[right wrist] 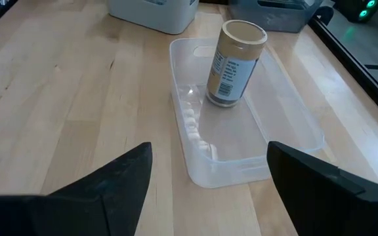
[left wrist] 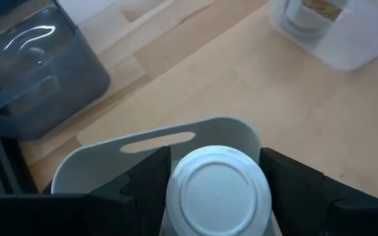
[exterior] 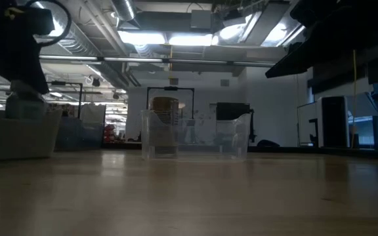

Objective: Sort spices by type
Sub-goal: Put the top right white seasoning bottle into the gray bin, then put the bottom left red seasoning can into the black bin

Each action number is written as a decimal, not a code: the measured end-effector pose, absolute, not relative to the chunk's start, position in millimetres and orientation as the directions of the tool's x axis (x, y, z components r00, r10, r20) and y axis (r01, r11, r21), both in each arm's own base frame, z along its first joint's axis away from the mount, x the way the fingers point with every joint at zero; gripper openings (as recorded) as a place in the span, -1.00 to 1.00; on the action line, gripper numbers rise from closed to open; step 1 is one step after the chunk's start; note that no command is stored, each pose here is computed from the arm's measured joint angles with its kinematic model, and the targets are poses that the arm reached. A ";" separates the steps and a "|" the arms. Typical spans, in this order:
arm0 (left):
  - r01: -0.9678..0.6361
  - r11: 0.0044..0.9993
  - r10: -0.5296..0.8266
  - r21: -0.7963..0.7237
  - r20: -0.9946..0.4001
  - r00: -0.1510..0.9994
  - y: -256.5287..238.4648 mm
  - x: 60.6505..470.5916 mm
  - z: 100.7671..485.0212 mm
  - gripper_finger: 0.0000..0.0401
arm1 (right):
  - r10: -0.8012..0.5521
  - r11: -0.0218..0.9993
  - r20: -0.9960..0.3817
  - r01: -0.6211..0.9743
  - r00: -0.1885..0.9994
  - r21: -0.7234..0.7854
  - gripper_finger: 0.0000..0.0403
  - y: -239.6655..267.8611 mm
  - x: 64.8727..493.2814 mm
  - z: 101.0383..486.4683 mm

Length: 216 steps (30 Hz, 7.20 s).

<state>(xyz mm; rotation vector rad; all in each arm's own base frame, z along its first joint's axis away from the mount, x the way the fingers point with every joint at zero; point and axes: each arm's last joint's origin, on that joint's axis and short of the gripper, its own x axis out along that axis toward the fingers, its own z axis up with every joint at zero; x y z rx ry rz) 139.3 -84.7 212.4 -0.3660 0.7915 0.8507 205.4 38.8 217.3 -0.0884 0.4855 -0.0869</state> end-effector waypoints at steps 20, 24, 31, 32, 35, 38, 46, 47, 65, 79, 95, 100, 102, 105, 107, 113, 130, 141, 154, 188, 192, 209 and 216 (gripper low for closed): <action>-0.725 0.689 0.502 0.023 -0.736 0.454 -80.3 140.7 231.2 0.07 | -0.105 0.992 -0.458 0.063 0.883 -0.105 0.49 38.8 205.6 217.7; -0.704 0.710 0.514 0.023 -0.701 0.495 -80.4 144.7 243.1 0.07 | -0.105 0.992 -0.458 0.063 0.883 -0.105 0.49 38.8 205.6 217.7; -0.662 0.747 0.544 0.067 -0.635 0.548 -80.6 151.3 249.1 0.07 | -0.104 0.993 -0.458 0.063 0.883 -0.105 0.49 38.8 205.5 217.7; -0.661 0.747 0.547 0.071 -0.630 0.551 -80.0 152.4 249.4 0.07 | -0.105 0.992 -0.459 0.063 0.882 -0.105 0.49 38.8 205.5 217.6; -0.660 0.747 0.551 0.075 -0.625 0.553 -78.2 155.5 249.8 0.07 | -0.105 0.992 -0.458 0.063 0.883 -0.105 0.49 38.8 205.5 217.7; -0.669 0.739 0.563 0.081 -0.619 0.548 -75.0 158.2 250.1 0.07 | -0.105 0.992 -0.459 0.063 0.882 -0.105 0.49 38.8 205.5 217.6; -0.652 0.755 0.540 0.069 -0.629 0.559 -68.1 171.4 252.0 0.23 | -0.105 0.992 -0.459 0.063 0.882 -0.105 0.49 38.8 205.5 217.6; -0.641 0.765 0.531 0.069 -0.631 0.565 -67.1 174.1 252.5 0.28 | -0.104 0.993 -0.458 0.063 0.883 -0.104 0.49 38.8 205.5 217.7; -0.198 0.980 0.181 0.022 -0.515 0.838 -93.6 223.6 277.4 0.52 | -0.105 0.992 -0.459 0.062 0.882 -0.106 0.49 38.8 205.5 217.6; -0.128 0.985 0.170 0.112 -0.689 0.704 -157.0 260.0 299.4 0.51 | -0.105 0.991 -0.457 0.055 0.883 -0.121 0.49 38.8 205.6 217.8; -0.539 0.834 0.102 -0.118 -0.927 0.361 -207.6 218.2 272.2 0.51 | -0.085 0.929 -0.233 -0.008 0.969 -0.370 0.49 40.8 214.1 240.3; -0.679 0.722 0.028 -0.130 -0.976 0.217 -215.8 211.2 263.4 0.51 | -0.083 0.901 -0.193 -0.009 0.978 -0.434 0.49 41.0 215.0 244.3; -0.726 0.679 -0.010 -0.110 -0.990 0.141 -219.2 209.1 259.0 0.51 | -0.083 0.899 -0.193 -0.010 0.978 -0.439 0.49 41.0 215.0 244.4; -0.783 0.617 -0.080 -0.078 -0.996 0.036 -224.6 208.3 252.7 0.51 | -0.083 0.896 -0.193 -0.011 0.978 -0.443 0.49 41.0 215.0 244.4; -0.816 0.576 -0.119 -0.047 -0.993 -0.027 -229.1 206.4 248.9 0.51 | -0.083 0.888 -0.192 -0.015 0.978 -0.459 0.49 41.0 215.0 244.4; -0.867 0.493 -0.167 0.073 -0.970 -0.176 -245.5 194.1 237.6 0.51 | -0.082 0.879 -0.154 -0.002 0.985 -0.477 0.49 41.1 215.7 248.2; -0.921 0.298 -0.200 0.251 -0.927 -0.318 -281.3 157.9 224.8 0.51 | -0.065 0.882 -0.059 0.029 0.996 -0.471 0.49 14.5 221.2 258.0; -0.861 0.399 -0.092 0.314 -0.921 -0.379 -284.1 156.3 204.2 0.51 | -0.042 0.895 -0.058 0.012 0.997 -0.446 0.49 12.2 221.4 258.1; -0.869 0.418 -0.093 0.263 -0.940 -0.329 -284.8 160.9 202.7 0.51 | -0.042 0.895 -0.059 0.011 0.997 -0.446 0.49 12.3 221.4 258.0; -0.861 0.432 0.034 0.269 -0.959 -0.283 -263.9 184.1 233.4 0.51 | -0.041 0.896 -0.062 0.010 0.997 -0.443 0.49 12.4 221.4 257.7; -0.872 0.393 0.057 0.291 -0.955 -0.293 -269.0 173.4 233.8 0.51 | -0.041 0.896 -0.069 0.006 0.997 -0.443 0.49 12.4 221.3 257.0; -0.905 0.384 0.204 0.182 -0.973 -0.109 -279.6 151.8 233.8 0.51 | -0.041 0.897 -0.071 0.006 0.997 -0.442 0.49 12.4 221.4 256.9; -0.911 0.382 0.220 0.157 -0.973 -0.075 -281.1 148.9 234.0 0.51 | -0.041 0.897 -0.072 0.005 0.997 -0.441 0.49 12.4 221.4 256.8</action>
